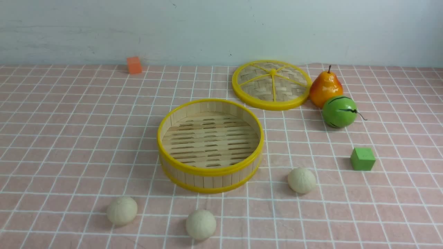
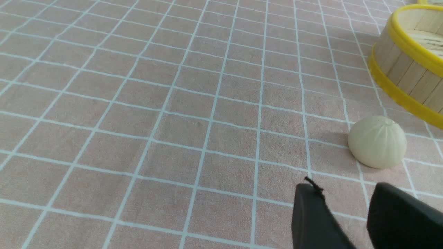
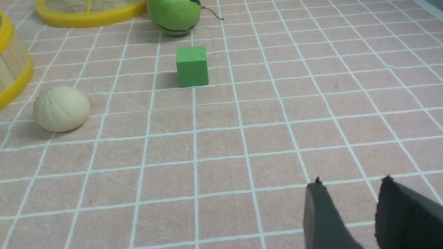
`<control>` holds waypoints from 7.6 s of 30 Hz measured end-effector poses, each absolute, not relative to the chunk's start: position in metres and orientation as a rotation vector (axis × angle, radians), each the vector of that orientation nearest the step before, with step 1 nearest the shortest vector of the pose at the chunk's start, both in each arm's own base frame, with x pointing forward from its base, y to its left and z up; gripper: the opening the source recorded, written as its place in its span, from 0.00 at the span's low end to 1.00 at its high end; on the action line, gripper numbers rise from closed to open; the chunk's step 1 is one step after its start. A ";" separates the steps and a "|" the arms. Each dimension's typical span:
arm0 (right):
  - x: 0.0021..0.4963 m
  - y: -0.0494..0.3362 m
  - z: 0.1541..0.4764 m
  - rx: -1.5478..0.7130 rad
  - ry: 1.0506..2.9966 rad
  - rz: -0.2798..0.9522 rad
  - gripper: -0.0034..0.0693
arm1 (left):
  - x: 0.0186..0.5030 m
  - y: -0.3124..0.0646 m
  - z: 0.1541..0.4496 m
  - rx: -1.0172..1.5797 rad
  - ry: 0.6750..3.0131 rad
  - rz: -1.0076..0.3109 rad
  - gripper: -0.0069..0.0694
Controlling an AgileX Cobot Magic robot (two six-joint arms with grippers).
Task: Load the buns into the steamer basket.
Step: Use the left arm to grab a steamed stuffed bun, then use the left arm to put the steamed stuffed bun into the steamer, then use the left arm to grab a steamed stuffed bun
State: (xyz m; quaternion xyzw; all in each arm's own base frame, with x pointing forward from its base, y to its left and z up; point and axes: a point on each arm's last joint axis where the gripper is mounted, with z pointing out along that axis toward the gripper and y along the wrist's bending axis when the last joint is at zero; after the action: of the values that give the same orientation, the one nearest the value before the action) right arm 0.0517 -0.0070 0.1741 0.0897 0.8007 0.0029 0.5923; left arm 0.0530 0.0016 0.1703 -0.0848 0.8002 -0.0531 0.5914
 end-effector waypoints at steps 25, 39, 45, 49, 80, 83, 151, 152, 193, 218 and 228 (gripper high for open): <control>0.052 -0.007 0.174 0.209 1.862 0.007 0.38 | 0.053 0.002 0.170 -0.197 1.862 -0.123 0.40; 0.052 -0.007 0.174 0.209 1.862 0.007 0.38 | 0.053 0.002 0.170 -0.197 1.862 -0.123 0.40; 0.052 -0.007 0.174 0.207 1.862 0.005 0.38 | 0.053 0.002 0.170 -0.197 1.862 -0.123 0.40; 0.052 -0.007 0.174 0.207 1.862 0.005 0.38 | 0.053 0.002 0.170 -0.197 1.862 -0.123 0.40; 0.049 0.029 0.183 0.799 1.764 1.016 0.38 | 0.049 -0.021 0.217 -0.955 1.504 -1.196 0.40; 0.045 0.033 0.200 0.571 1.798 0.922 0.38 | 0.042 -0.024 0.244 -0.760 1.533 -1.120 0.39; 0.180 0.099 0.301 -0.748 2.521 0.434 0.06 | 0.338 -0.119 0.252 0.120 2.870 -0.091 0.09; 0.181 0.100 0.301 -0.744 2.513 0.432 0.06 | 0.344 -0.124 0.277 0.135 2.804 -0.155 0.09; 0.189 0.096 0.303 -0.752 2.435 0.321 0.12 | 0.395 -0.181 0.342 0.329 2.639 -0.134 0.81; 0.191 0.093 0.303 -0.773 2.419 0.262 0.15 | 0.259 -0.215 0.215 0.562 2.775 -0.237 0.80; 0.191 0.093 0.303 -0.772 2.419 0.263 0.16 | 0.273 -0.225 0.176 0.587 2.776 -0.201 0.75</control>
State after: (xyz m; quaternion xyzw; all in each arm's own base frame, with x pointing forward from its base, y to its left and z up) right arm 0.1911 0.0928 0.3032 -0.2894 0.9069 0.0985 0.2901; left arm 0.2733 -0.2246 0.1755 0.2039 0.9652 -0.0700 0.1479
